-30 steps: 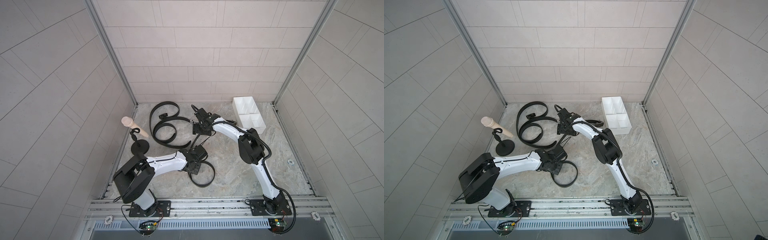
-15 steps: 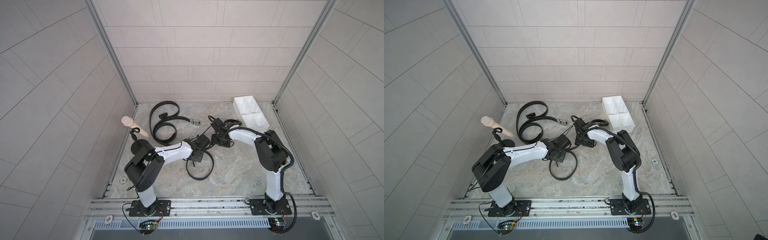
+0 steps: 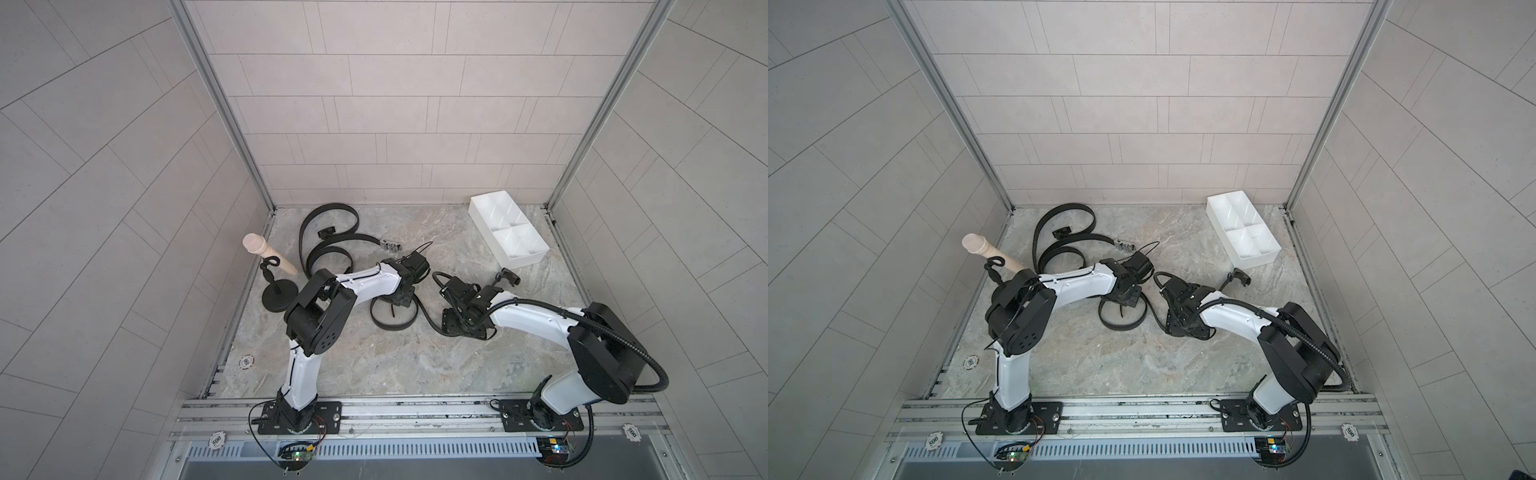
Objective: Place the belts into the storage roll
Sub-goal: Roll the belt at the center of the board.
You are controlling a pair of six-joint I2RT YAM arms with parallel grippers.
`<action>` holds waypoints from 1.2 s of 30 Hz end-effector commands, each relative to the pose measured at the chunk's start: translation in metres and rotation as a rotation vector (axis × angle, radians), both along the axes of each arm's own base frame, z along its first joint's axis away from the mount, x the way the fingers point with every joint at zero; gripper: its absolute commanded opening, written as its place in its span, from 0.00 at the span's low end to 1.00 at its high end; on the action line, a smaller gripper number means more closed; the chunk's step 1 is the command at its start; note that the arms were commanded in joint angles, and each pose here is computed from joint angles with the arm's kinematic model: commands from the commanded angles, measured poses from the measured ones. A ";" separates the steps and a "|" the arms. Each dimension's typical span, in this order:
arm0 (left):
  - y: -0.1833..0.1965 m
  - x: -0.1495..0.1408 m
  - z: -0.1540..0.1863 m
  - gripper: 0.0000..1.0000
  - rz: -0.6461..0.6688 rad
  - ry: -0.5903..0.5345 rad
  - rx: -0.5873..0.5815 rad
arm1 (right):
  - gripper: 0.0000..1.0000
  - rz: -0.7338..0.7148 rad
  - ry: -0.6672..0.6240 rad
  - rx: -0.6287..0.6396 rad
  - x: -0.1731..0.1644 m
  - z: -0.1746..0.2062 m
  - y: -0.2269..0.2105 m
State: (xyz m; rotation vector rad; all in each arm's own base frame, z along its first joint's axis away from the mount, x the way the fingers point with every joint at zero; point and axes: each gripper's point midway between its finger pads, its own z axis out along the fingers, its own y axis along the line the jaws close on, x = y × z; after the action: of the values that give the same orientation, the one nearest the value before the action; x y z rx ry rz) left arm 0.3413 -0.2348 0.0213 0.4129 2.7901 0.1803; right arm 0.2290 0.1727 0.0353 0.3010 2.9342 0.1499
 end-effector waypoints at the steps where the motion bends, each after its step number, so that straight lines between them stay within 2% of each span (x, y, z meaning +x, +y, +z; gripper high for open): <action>1: -0.003 0.010 -0.003 0.03 -0.013 0.008 0.016 | 0.84 -0.005 -0.014 -0.039 -0.008 0.027 -0.016; 6: -0.017 0.018 -0.002 0.03 -0.038 0.018 -0.014 | 0.84 0.086 -0.039 -0.066 -0.006 0.062 -0.027; 9: -0.026 0.023 -0.003 0.03 -0.045 0.024 -0.032 | 0.84 0.136 -0.060 -0.129 0.007 0.074 -0.039; 14: -0.037 0.036 -0.001 0.03 -0.058 0.028 -0.024 | 0.84 0.130 -0.089 -0.188 0.053 0.074 -0.065; 20: -0.032 0.040 -0.006 0.03 -0.059 0.049 0.020 | 0.86 0.102 -0.164 -0.190 0.115 0.079 -0.088; 26: -0.023 0.031 -0.017 0.02 -0.042 0.073 0.033 | 0.86 0.096 -0.173 -0.151 0.165 0.064 -0.107; 32: -0.020 0.027 -0.024 0.02 -0.028 0.084 0.024 | 0.85 0.187 -0.145 -0.111 0.206 0.037 -0.090; 36: -0.020 0.027 -0.024 0.02 -0.030 0.087 0.024 | 0.86 0.221 -0.112 -0.082 0.220 0.018 -0.082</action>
State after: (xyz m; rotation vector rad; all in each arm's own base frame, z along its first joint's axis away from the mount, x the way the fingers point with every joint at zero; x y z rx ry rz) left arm 0.3878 -0.2734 0.0207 0.4632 2.7736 0.1232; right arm 0.4427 0.0811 0.0565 0.0464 2.8346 0.0276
